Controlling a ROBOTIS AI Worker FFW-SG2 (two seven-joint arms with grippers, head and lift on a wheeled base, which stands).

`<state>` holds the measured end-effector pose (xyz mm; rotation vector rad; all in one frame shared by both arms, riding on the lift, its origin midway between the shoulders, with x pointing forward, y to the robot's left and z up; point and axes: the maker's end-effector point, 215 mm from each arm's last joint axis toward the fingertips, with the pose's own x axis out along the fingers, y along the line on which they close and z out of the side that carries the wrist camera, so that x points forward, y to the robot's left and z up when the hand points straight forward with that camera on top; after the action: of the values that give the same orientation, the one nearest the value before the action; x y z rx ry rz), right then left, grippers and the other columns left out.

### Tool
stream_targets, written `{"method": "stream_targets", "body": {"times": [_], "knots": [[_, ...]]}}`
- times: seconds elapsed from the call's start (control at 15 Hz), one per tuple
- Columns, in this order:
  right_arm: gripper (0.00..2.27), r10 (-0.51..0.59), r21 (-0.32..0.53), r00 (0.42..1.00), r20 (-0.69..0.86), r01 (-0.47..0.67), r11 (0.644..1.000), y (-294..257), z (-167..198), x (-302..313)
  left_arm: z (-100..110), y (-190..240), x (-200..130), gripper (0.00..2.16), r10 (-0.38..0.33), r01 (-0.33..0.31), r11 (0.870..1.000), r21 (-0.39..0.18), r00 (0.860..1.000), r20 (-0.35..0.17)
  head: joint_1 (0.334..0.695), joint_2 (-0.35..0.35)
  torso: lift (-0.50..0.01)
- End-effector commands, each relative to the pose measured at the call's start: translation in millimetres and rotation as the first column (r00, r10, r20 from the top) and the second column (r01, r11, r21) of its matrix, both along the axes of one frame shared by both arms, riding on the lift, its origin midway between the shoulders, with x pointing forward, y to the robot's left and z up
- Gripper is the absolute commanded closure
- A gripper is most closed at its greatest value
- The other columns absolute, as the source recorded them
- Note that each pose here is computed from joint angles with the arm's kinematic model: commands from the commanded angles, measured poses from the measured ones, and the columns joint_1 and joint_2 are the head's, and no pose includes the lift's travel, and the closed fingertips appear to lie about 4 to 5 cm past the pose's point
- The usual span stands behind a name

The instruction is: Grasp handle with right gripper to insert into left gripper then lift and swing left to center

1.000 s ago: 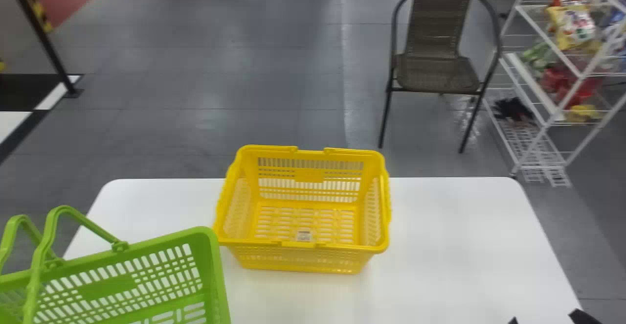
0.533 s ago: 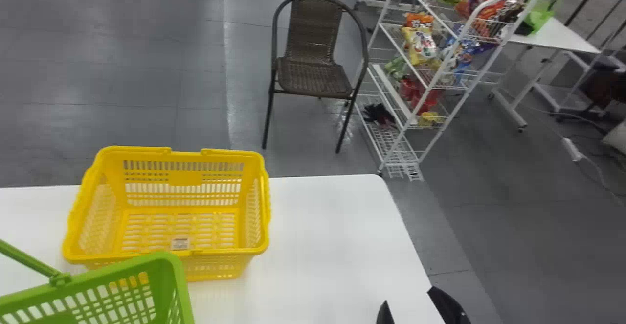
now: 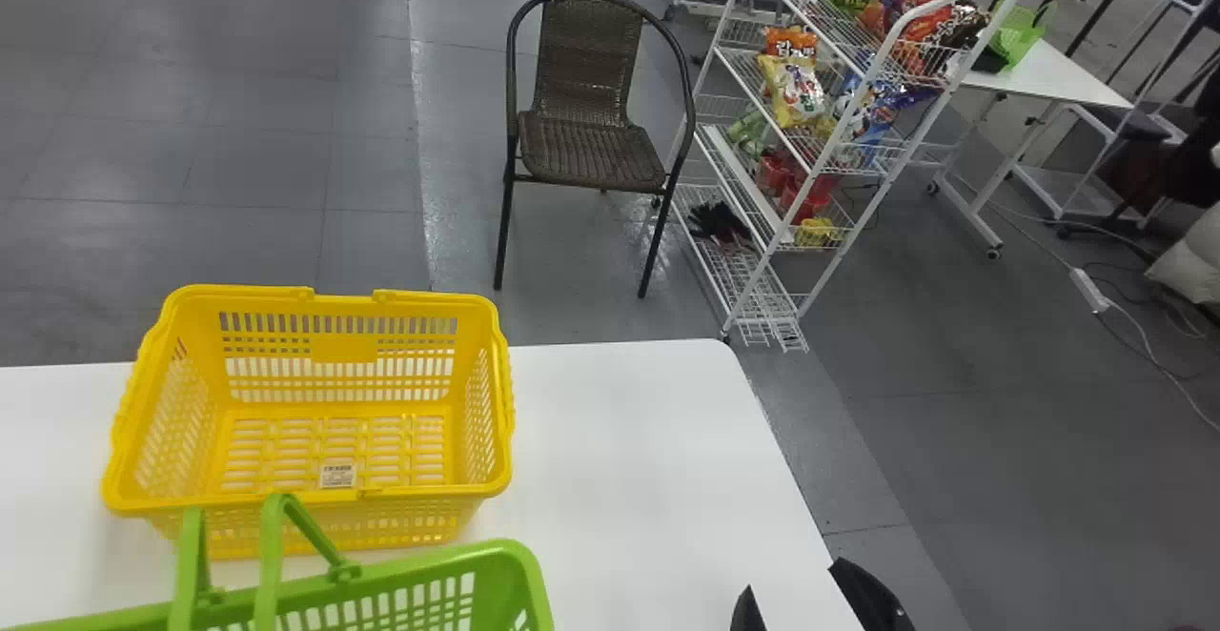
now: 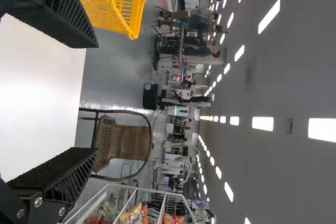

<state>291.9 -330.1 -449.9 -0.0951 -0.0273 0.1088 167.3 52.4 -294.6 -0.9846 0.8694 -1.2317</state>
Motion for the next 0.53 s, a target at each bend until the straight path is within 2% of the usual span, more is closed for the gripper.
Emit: {"method": "stream_targets", "body": {"times": [0.0, 0.27, 0.47], "knots": [[0.12, -0.002, 0.005, 1.0, 0.01, 0.002, 1.0, 0.8, 3.4, -1.9, -7.1, -14.0, -1.5, 2.14, -0.012, 0.013, 1.0, 0.015, 1.0, -0.012, 0.695, -0.35, 0.0], [0.12, 0.003, 0.008, 1.0, 0.014, -0.003, 1.0, 3.7, 4.9, -4.3, -17.6, -26.0, -3.4, 2.14, -0.026, 0.026, 0.999, 0.026, 0.999, -0.034, 0.695, -0.35, 0.0], [0.12, 0.003, 0.01, 1.0, 0.017, -0.003, 1.0, 4.6, 6.3, -4.2, -24.4, -29.0, -0.3, 2.14, -0.027, 0.028, 0.998, 0.058, 0.999, -0.029, 0.695, -0.35, 0.0]]}}
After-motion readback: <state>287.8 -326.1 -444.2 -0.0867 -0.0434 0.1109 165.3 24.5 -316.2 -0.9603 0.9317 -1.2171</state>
